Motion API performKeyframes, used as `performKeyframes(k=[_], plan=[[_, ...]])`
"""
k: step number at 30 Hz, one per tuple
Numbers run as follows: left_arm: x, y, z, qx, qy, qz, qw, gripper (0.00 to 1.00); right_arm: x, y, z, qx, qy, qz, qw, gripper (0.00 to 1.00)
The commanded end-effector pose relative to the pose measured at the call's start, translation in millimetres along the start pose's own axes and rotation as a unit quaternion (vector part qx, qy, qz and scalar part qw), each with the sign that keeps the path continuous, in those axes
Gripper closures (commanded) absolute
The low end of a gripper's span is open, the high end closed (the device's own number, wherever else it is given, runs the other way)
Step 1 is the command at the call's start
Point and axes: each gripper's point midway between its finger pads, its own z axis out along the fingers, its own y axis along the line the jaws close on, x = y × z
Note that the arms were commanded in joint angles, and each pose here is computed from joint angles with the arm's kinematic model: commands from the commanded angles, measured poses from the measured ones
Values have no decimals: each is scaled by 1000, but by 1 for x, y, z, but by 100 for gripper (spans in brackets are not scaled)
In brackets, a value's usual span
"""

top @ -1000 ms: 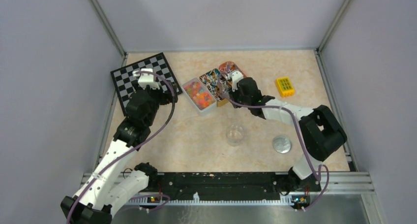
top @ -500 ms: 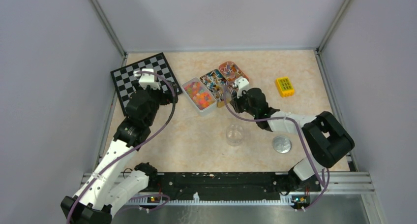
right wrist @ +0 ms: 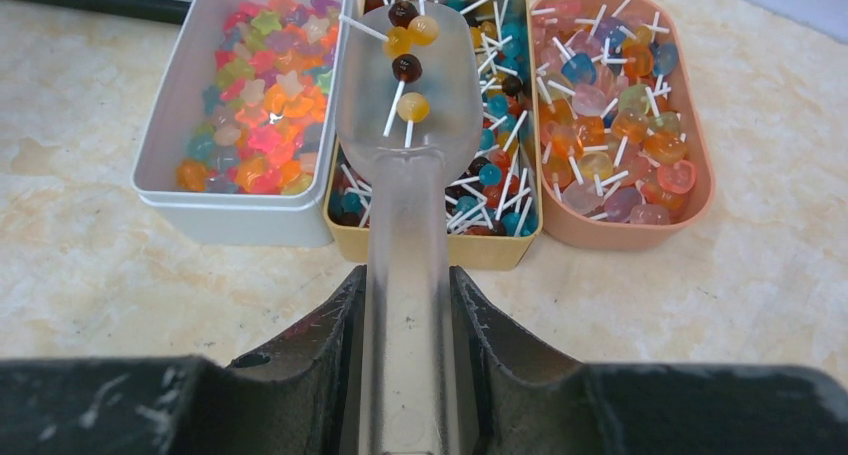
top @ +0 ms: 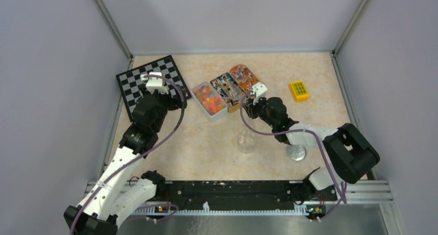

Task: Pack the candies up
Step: Scoop the fake candies from the storage box, then place the fake candies in the packing bottle.

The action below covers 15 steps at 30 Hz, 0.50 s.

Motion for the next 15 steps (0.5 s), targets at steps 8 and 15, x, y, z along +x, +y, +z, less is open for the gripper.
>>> performKeyframes(k=[8,15], plan=[[-16,-4,-1,10,-30,-3,999,1,-73,5,-37,-12,-140,-20,990,100],[-15,-4,0,9,-30,-5,1000,1,-89,19,-70,-53,-182,-86,978,100]])
